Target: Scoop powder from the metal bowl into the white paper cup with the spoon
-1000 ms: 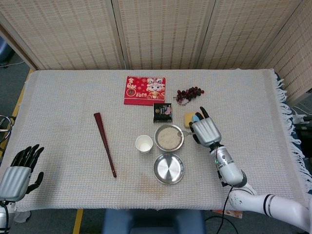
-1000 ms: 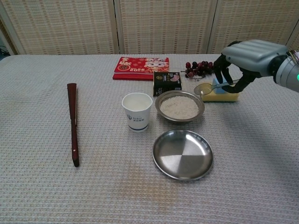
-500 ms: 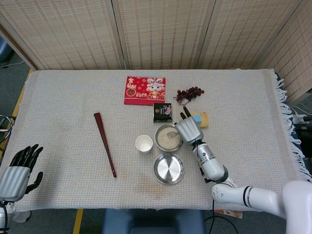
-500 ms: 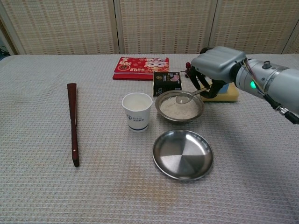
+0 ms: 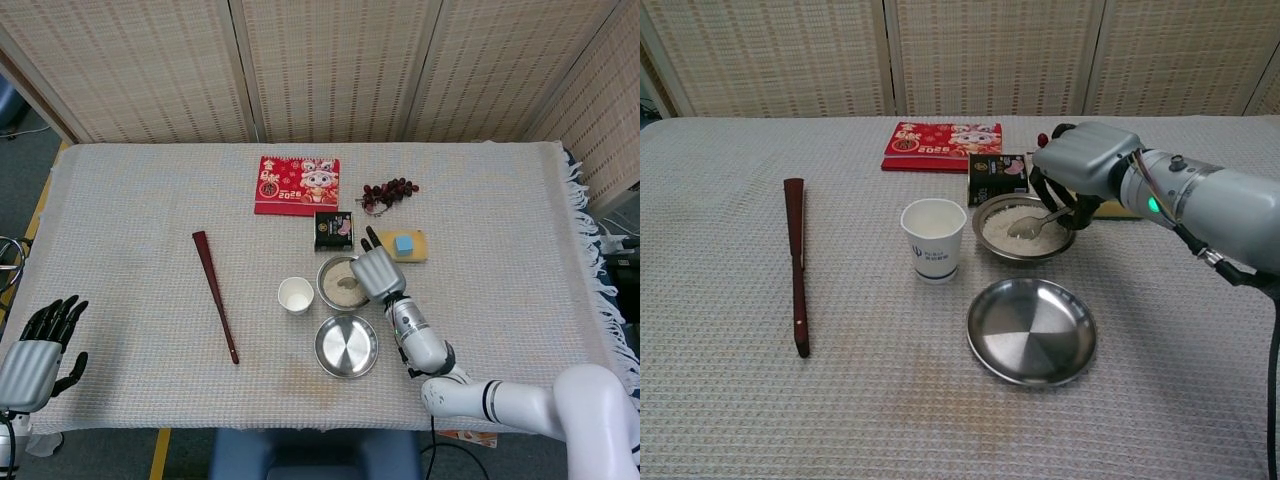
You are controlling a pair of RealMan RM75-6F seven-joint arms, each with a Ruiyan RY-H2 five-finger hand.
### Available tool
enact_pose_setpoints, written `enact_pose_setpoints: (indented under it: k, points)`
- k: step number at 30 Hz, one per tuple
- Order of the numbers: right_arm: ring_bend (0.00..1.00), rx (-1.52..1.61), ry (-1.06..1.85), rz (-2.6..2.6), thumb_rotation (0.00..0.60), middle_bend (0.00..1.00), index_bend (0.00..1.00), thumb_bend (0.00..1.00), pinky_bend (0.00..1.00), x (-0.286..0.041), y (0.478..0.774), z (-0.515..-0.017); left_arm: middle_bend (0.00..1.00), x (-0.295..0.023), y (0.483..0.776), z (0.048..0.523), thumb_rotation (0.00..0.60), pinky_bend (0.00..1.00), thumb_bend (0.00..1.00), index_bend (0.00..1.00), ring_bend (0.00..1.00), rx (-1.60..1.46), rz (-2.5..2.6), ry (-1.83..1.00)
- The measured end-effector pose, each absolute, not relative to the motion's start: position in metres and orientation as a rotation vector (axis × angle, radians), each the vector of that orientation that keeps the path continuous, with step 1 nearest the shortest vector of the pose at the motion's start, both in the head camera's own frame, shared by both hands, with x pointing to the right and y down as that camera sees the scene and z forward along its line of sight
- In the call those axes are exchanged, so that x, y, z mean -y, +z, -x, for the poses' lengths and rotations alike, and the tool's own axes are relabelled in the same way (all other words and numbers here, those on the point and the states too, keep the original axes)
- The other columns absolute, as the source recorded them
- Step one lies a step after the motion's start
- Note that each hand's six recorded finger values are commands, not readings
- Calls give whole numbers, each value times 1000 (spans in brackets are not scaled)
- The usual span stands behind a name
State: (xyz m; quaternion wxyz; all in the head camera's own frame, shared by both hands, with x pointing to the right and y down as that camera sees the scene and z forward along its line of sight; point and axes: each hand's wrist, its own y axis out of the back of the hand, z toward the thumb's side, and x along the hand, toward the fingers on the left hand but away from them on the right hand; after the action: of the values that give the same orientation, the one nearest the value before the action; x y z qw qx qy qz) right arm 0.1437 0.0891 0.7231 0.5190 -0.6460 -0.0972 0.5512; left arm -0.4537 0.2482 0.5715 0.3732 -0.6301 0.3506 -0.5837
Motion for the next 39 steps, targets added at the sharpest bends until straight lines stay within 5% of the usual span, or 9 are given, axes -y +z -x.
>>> enact_pose_setpoints:
  k: [39]
  points:
    - [158, 639, 1535, 2096, 600, 602, 926, 364, 0, -71, 729, -186, 0, -248, 572, 455, 600, 115, 457, 0, 0, -898, 1609, -1498]
